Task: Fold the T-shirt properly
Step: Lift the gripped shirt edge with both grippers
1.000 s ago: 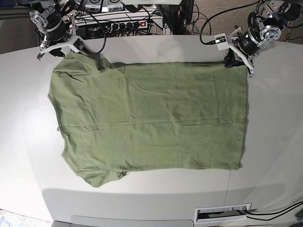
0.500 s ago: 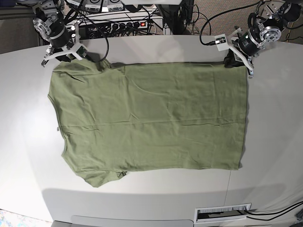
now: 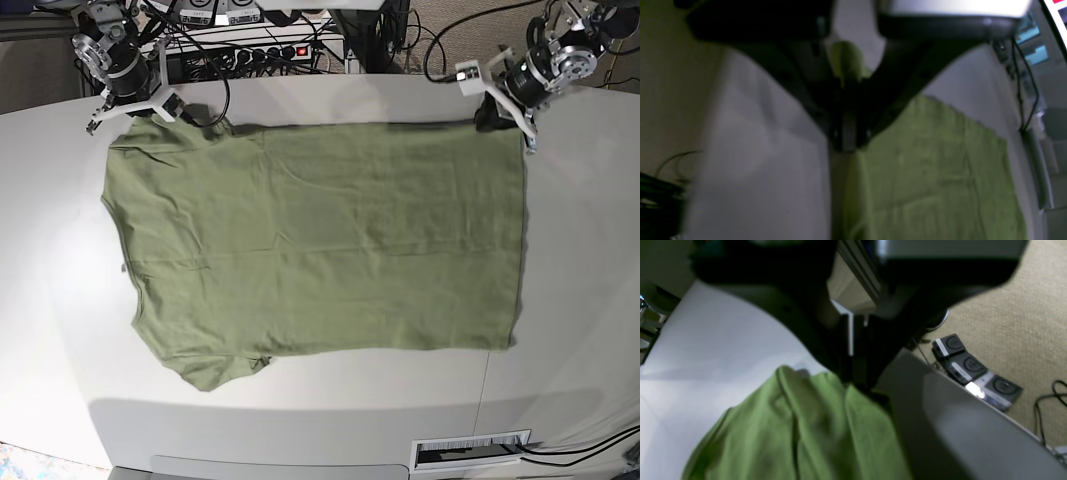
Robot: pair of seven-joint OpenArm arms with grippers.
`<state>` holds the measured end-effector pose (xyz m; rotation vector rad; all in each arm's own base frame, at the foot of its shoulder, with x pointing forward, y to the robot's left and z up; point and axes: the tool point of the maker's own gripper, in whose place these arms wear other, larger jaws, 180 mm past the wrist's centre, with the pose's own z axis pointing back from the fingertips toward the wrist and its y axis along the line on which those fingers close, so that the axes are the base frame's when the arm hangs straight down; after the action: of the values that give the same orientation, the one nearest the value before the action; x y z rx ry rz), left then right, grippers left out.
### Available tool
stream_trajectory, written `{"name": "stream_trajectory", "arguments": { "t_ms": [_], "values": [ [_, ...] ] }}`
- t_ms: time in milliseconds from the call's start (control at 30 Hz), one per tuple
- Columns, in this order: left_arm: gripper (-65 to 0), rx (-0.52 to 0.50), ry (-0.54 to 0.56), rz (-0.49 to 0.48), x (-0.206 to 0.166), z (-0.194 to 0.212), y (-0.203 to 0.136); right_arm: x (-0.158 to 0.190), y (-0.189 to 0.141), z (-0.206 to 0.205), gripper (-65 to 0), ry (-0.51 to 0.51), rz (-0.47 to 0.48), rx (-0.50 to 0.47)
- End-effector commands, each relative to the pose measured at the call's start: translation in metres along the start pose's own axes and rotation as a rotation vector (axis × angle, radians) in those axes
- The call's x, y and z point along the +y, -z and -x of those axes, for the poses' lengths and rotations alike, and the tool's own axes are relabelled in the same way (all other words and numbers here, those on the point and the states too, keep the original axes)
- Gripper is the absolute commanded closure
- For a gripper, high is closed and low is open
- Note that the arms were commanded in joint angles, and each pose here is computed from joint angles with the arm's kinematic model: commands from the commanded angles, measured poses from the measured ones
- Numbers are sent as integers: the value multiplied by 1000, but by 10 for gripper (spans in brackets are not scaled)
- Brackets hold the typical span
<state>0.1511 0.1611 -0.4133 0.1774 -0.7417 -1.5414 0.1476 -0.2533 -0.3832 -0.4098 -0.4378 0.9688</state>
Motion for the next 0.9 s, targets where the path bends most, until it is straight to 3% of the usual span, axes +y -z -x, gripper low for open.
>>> {"name": "stream_trajectory", "arguments": {
  "t_ms": [0,233,433,633,867],
  "values": [
    [0,40,22,95,-23,9,-7,-6,-6,-5,0,-13,18,-20],
    [0,58,84,152,-46,6,-28,17,-24,0,0,-31,-36,-2],
    [0,94,158,96,-45,13,-38,25,-38,-2,0,-58,-46,-6],
    [0,153,238,-112,-4,21,-40,7,-51,-24,0,-73,19,-67],
    [0,169,316,-380,47,15,-50,-38,-54,-17,0,-47,146,-65]
  ]
}}
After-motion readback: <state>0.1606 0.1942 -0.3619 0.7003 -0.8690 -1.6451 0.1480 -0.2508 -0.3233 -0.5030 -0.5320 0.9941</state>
